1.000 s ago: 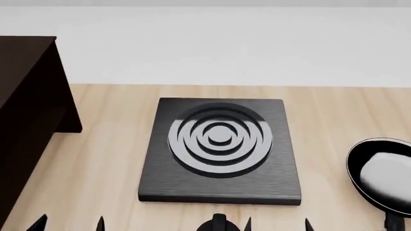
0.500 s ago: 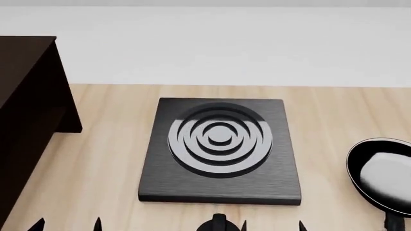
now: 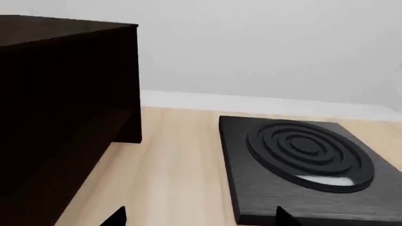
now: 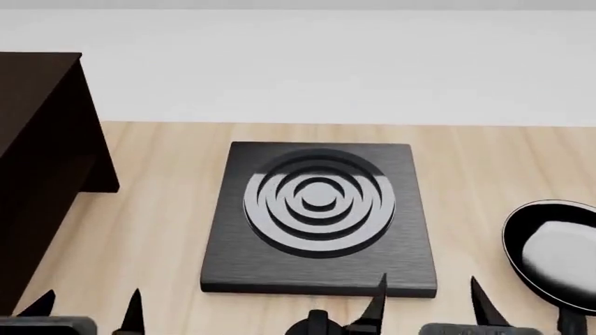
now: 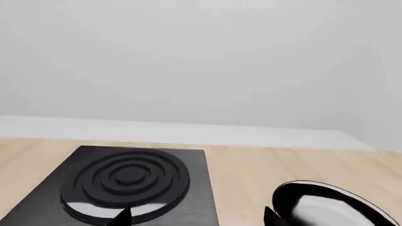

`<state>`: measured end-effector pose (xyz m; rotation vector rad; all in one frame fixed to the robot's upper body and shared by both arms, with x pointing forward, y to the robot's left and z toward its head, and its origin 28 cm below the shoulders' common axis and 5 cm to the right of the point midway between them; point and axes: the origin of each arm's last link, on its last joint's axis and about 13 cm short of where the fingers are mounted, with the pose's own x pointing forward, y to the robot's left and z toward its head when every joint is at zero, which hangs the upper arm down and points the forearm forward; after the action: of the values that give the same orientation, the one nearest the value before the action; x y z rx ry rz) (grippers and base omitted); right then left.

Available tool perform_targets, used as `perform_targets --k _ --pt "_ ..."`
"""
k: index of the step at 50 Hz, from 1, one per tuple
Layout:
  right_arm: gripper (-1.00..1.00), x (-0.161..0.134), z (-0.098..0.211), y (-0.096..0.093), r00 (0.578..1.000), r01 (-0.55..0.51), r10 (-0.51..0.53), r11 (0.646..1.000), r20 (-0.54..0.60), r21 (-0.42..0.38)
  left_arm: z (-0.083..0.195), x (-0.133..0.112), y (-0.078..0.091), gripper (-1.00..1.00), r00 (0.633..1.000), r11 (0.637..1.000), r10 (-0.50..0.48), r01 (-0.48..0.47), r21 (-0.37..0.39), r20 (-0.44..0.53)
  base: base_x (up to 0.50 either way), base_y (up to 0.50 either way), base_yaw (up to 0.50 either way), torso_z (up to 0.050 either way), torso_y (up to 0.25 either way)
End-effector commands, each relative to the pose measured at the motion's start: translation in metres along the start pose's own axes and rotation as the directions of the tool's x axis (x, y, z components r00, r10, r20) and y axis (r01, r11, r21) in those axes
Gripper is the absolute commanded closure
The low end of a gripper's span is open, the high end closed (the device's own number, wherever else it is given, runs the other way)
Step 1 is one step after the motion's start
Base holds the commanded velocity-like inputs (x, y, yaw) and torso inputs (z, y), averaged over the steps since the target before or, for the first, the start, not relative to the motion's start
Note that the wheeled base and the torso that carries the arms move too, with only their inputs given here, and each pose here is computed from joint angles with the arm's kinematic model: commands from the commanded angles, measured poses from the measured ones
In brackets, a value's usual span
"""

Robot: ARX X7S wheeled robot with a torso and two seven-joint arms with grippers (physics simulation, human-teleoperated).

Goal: Put the frying pan on the cabinet shelf.

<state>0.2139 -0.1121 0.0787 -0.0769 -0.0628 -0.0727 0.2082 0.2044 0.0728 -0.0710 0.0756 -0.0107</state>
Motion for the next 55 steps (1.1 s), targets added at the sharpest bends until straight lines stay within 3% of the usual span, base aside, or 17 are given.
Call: perform_targets --k 1,9,16,20,27,41,55 --pt "-1.0 0.001 0.043 -0.023 0.999 0.041 -0.041 0.998 -0.005 -0.037 0.04 -0.001 -0.004 -1.0 0.998 0.998 -0.055 0.055 -0.006 0.012 0.0 0.0 0.0 0.0 0.0" --pt "-1.0 0.011 0.054 -0.046 0.996 0.059 -0.062 0.997 -0.056 -0.055 0.054 0.009 -0.004 -1.0 0.999 0.999 -0.035 0.035 -0.003 0.012 0.0 0.0 0.0 0.0 0.0" --pt "-1.0 0.02 0.057 -0.069 0.99 0.09 -0.095 0.995 -0.106 -0.053 0.051 0.012 -0.003 -1.0 1.0 0.999 0.0 0.001 -0.034 0.024 0.0 0.0 0.0 0.0 0.0" --pt "-1.0 0.026 0.056 -0.085 0.983 0.122 -0.127 0.991 -0.129 -0.045 0.041 0.011 -0.004 -1.0 1.0 1.0 -0.021 0.021 0.008 0.014 0.0 0.0 0.0 0.0 0.0" --pt "-1.0 0.03 0.051 -0.106 0.969 0.151 -0.165 0.984 -0.181 -0.091 0.041 0.014 0.0 -1.0 1.0 1.0 0.004 -0.004 -0.01 0.015 0.0 0.0 0.0 0.0 0.0" --pt "-1.0 0.038 0.058 -0.127 0.942 0.178 -0.205 0.977 -0.265 -0.121 0.04 0.012 0.001 -1.0 1.0 1.0 0.001 -0.001 -0.018 0.001 0.0 0.0 0.0 0.0 0.0" --pt "-1.0 0.061 0.049 -0.133 0.909 0.184 -0.19 0.982 -0.372 -0.052 0.048 0.008 0.0 -1.0 1.0 1.0 -0.017 0.017 -0.015 0.014 0.0 0.0 0.0 0.0 0.0"
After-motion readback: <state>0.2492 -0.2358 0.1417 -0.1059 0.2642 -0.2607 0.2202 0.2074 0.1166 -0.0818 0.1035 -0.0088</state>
